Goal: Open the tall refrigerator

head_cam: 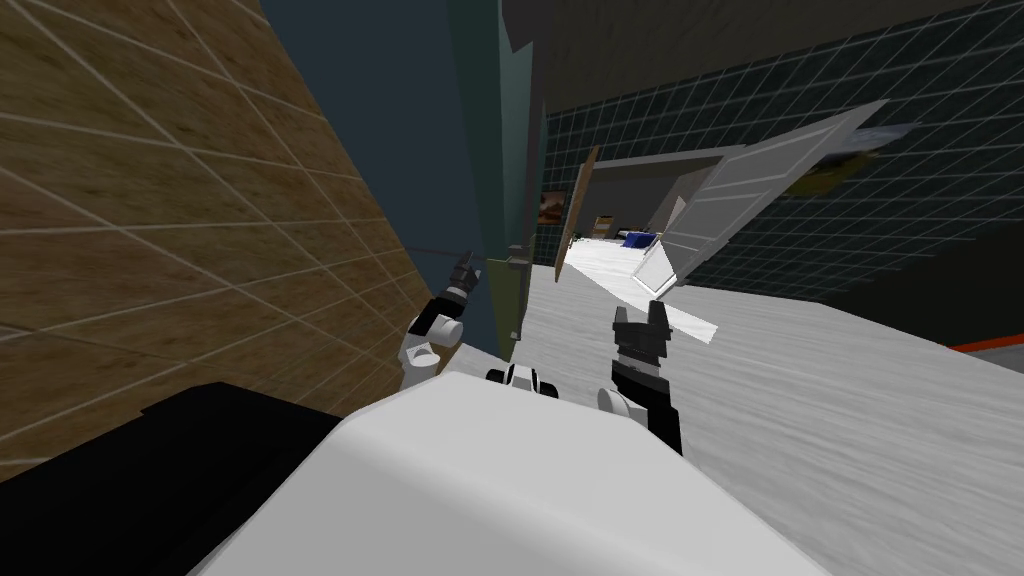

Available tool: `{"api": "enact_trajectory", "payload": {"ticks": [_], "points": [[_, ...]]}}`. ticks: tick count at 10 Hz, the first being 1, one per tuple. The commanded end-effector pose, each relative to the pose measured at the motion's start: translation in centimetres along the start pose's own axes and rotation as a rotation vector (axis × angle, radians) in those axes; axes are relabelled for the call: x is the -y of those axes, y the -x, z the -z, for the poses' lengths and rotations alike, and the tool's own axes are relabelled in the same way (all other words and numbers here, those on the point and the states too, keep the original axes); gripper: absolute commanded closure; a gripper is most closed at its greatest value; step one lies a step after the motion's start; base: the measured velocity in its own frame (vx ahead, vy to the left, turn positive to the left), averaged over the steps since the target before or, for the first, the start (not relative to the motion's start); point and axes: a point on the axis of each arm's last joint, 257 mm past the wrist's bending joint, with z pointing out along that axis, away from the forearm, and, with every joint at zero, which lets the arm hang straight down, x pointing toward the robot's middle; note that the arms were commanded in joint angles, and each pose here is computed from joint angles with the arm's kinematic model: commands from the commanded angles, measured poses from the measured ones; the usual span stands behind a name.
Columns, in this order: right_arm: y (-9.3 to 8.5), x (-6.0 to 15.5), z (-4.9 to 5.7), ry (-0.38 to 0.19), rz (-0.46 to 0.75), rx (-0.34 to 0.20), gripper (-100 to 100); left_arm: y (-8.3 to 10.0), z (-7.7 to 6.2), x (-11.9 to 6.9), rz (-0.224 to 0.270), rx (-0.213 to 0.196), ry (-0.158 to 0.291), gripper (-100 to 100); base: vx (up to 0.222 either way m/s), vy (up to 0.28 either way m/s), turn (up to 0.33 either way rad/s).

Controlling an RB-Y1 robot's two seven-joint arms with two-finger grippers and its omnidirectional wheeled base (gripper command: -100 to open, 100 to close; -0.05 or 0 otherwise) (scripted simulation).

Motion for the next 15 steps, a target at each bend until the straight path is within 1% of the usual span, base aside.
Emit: {"api": "enact_trajectory", "payload": {"ticks": [1,2,4,5,6,7,8,9,11,12,13,15], "points": [[0.0,0.0,0.0,0.000,0.000,0.000,0,-0.6,-0.7,-0.6,0.028,-0.007,0.040,-100,0.015,-0.074,0.104],[0.0,0.0,0.0,0.000,0.000,0.000,0,-0.6,-0.7,-1.0,0.028,-0.007,0.054,-100,0.020,-0.063,0.049],[0.0,0.0,0.0,0.000,0.000,0.000,0,-0.9,-1.3,-1.3,0.047,-0.009,0.087,-100,0.020,-0.062,0.091],[0.0,0.0,0.0,0.000,0.000,0.000,0,-0.9,-1.2,-1.5,0.047,-0.009,0.096,-100,0.018,-0.048,0.052],[0.0,0.0,0.0,0.000,0.000,0.000,0,-1.1,-1.5,-1.7,0.056,-0.010,0.116,-100,0.012,-0.051,0.063],[0.0,0.0,0.0,0.000,0.000,0.000,0,-1.1,-1.5,-1.7,0.056,-0.010,0.116,-100,0.008,-0.034,0.043],[0.0,0.0,0.0,0.000,0.000,0.000,0,-1.3,-1.7,-1.9,0.065,-0.013,0.135,-100,0.003,-0.041,0.069],[0.0,0.0,0.0,0.000,0.000,0.000,0,-1.3,-1.7,-2.0,0.065,-0.013,0.137,-100,-0.001,-0.042,0.024],[0.0,0.0,0.0,0.000,0.000,0.000,0,-1.7,-2.1,-1.9,0.081,-0.020,0.160,-100,0.038,-0.058,0.102],[0.0,0.0,0.0,0.000,0.000,0.000,0,-1.7,-2.1,-2.3,0.080,-0.020,0.176,-100,0.019,-0.077,0.053],[0.0,0.0,0.0,0.000,0.000,0.000,0,-1.9,-2.2,-2.1,0.087,-0.025,0.183,-100,0.003,-0.056,0.072],[0.0,0.0,0.0,0.000,0.000,0.000,0,-2.2,-2.3,-2.4,0.093,-0.030,0.210,-100,0.000,-0.042,0.048]]}}
